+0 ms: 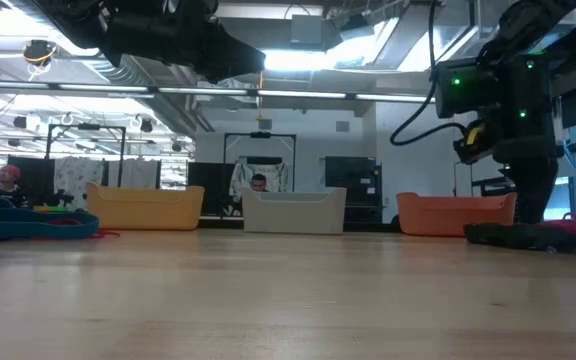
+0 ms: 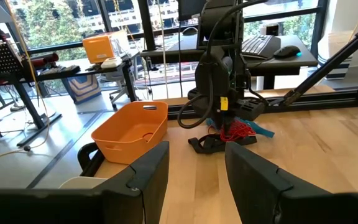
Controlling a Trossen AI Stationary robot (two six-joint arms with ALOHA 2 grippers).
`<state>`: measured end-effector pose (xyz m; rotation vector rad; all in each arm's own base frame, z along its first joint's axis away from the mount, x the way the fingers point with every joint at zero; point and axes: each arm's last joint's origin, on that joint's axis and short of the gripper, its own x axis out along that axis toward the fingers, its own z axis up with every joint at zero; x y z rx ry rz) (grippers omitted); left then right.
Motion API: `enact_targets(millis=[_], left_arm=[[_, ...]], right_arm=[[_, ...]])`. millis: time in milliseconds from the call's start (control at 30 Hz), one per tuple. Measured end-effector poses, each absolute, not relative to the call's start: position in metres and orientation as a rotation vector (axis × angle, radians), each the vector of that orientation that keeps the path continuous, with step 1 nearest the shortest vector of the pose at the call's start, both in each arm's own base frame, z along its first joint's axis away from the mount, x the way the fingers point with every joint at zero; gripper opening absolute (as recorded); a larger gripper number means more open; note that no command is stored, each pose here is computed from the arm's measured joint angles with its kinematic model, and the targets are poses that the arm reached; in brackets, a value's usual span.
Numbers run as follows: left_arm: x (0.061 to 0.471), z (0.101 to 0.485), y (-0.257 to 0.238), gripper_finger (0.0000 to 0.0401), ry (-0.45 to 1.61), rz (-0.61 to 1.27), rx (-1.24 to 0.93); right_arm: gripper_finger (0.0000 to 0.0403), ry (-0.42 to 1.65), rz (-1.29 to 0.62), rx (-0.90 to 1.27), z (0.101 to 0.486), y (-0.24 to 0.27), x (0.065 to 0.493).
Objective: Sort rubber bands into baskets
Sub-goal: Put the red rubber band into the orange bin
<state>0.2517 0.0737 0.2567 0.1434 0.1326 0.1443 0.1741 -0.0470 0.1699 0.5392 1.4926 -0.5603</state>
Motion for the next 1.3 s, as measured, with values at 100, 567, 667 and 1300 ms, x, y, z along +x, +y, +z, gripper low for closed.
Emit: enact_targets(millis=[100, 567, 667, 1300], left_arm=[[0.252, 0.257, 0.074, 0.0155, 0.132, 0.144, 0.144], [0.252, 0.257, 0.074, 0.0155, 0.133, 0.144, 0.143], [0.252, 0.257, 0.074, 0.0155, 0.133, 0.144, 0.144], [0.252, 0.257, 0.074, 0.0155, 0.132, 0.144, 0.144]], right_arm=[[0.0054, 1.493, -0.557, 0.544, 0.17, -0.047, 0.174], [0.0024, 1.492, -0.547, 0.555, 0.17, -0.047, 0.174], [0.0056, 1.492, -0.547, 0.556, 0.17, -0.047, 0.174], [0.0119, 1.518, -0.542, 0.524, 0.158, -0.048, 0.177]])
